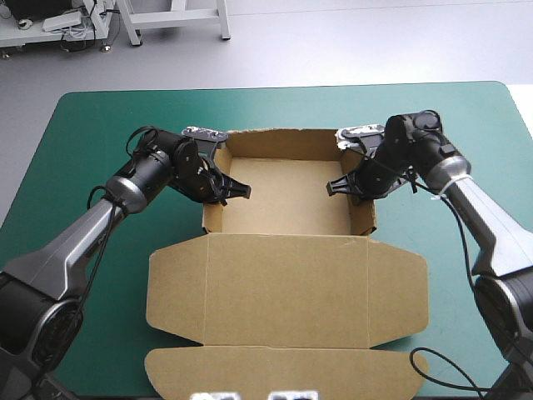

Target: Fold the box

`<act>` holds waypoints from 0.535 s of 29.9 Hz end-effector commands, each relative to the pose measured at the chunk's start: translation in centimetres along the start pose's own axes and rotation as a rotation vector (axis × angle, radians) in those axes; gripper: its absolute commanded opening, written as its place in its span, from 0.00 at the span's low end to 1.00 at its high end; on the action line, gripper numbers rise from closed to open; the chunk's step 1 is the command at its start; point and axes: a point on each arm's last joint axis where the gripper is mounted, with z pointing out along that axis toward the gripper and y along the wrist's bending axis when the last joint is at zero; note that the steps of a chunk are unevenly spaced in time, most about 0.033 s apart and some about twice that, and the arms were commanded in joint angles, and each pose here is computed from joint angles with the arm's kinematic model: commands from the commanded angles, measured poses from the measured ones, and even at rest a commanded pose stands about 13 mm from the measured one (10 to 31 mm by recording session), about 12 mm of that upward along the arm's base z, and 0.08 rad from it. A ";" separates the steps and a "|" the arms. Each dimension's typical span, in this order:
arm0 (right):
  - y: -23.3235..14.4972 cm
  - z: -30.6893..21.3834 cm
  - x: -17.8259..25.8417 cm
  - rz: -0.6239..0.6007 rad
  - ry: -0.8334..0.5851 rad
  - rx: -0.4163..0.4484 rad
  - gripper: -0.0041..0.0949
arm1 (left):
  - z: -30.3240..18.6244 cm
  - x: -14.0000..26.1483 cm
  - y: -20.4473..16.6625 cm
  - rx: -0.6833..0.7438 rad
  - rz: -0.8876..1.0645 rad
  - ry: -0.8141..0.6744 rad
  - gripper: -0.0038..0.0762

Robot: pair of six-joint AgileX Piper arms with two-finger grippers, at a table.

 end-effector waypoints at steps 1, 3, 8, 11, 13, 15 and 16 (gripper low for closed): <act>1.3 0.5 -0.4 -0.058 0.013 -0.005 0.02 | -1.5 -0.6 -1.1 0.073 0.037 -0.064 0.04; 1.5 2.2 -0.5 -0.044 0.061 -0.013 0.02 | -0.4 -0.5 -1.1 0.061 0.041 -0.015 0.04; 1.2 4.4 -0.4 -0.035 0.142 -0.006 0.02 | 1.3 -0.1 -0.5 -0.002 0.072 0.083 0.04; 1.1 4.6 -0.4 -0.037 0.153 -0.001 0.02 | 1.6 -0.1 -0.3 -0.026 0.085 0.085 0.04; 1.1 4.6 -0.4 -0.037 0.156 -0.001 0.02 | 1.6 -0.1 -0.1 -0.039 0.091 0.085 0.04; 1.1 4.6 -0.3 -0.047 0.168 0.001 0.03 | 1.6 -0.1 0.0 -0.042 0.093 0.091 0.04; 1.1 4.6 -0.2 -0.051 0.175 0.004 0.03 | 1.6 -0.1 0.0 -0.044 0.098 0.092 0.05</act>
